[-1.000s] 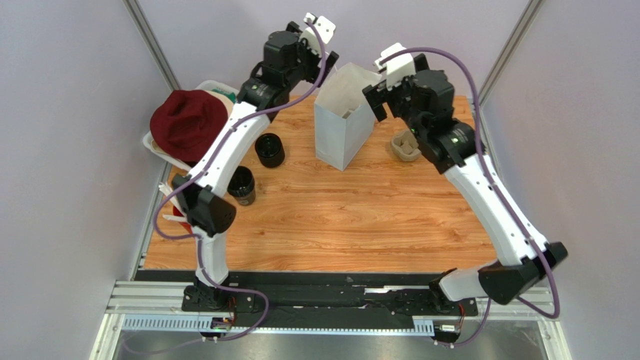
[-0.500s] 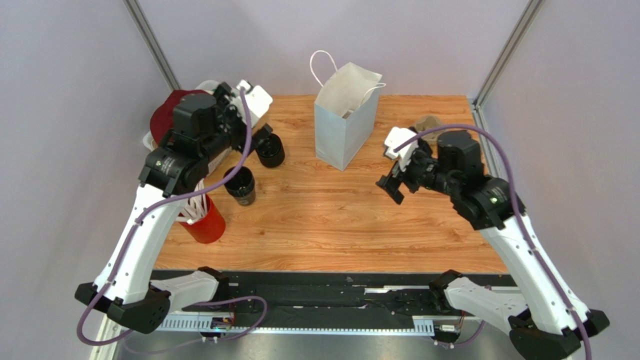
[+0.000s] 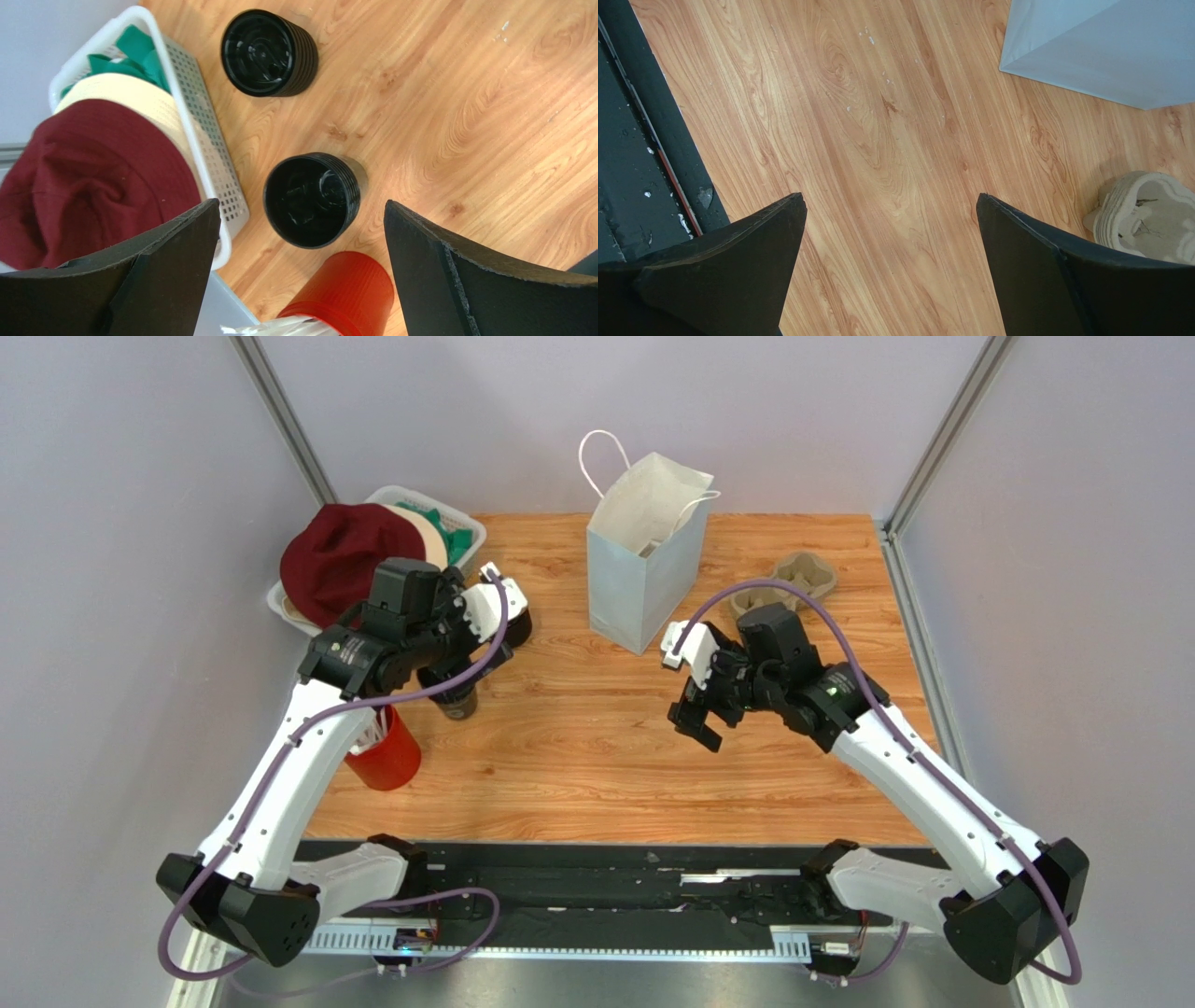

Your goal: Pack the takeout coffee

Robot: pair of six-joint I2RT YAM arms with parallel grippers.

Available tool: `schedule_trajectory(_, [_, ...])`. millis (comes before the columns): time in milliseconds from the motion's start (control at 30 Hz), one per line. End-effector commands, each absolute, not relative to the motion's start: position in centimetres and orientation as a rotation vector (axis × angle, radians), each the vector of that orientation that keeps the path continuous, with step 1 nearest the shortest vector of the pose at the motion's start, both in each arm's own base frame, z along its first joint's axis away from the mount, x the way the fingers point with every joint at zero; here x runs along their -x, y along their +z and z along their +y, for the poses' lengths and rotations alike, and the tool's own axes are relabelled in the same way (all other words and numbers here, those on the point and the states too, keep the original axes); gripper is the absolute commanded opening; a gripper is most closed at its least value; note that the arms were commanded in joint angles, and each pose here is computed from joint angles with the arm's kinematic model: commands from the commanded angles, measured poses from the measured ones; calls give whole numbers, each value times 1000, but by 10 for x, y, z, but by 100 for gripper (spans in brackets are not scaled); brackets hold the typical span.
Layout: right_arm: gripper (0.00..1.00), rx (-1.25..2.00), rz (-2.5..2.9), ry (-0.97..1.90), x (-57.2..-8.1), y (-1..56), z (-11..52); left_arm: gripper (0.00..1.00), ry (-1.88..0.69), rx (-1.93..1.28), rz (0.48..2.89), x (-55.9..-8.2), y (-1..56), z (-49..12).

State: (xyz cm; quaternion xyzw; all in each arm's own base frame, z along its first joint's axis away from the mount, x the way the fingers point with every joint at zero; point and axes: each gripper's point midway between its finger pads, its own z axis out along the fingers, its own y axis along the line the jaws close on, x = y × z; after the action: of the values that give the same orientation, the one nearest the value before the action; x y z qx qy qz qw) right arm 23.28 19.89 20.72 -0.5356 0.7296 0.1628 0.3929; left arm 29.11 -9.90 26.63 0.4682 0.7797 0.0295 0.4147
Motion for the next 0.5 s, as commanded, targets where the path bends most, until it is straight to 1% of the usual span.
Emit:
schedule_trajectory(0, [99, 1356, 1783, 336, -249, 207, 208, 94, 55, -1217, 1964, -288, 247, -98])
schedule_trajectory(67, [99, 1388, 1788, 313, -248, 197, 212, 94, 77, -1193, 1982, -291, 238, -93])
schedule_trajectory(233, [99, 1449, 1799, 240, -248, 182, 219, 94, 178, -1088, 1931, -309, 247, -82])
schedule_trajectory(333, [99, 1467, 1794, 210, -248, 180, 220, 95, 141, -1053, 1885, -313, 251, -88])
schedule_trajectory(367, [99, 1466, 1793, 197, -248, 180, 220, 95, 89, -1042, 1871, -309, 250, -94])
schedule_trajectory(467, [99, 1461, 1791, 173, -249, 181, 219, 95, 37, -1040, 1800, -306, 255, -104])
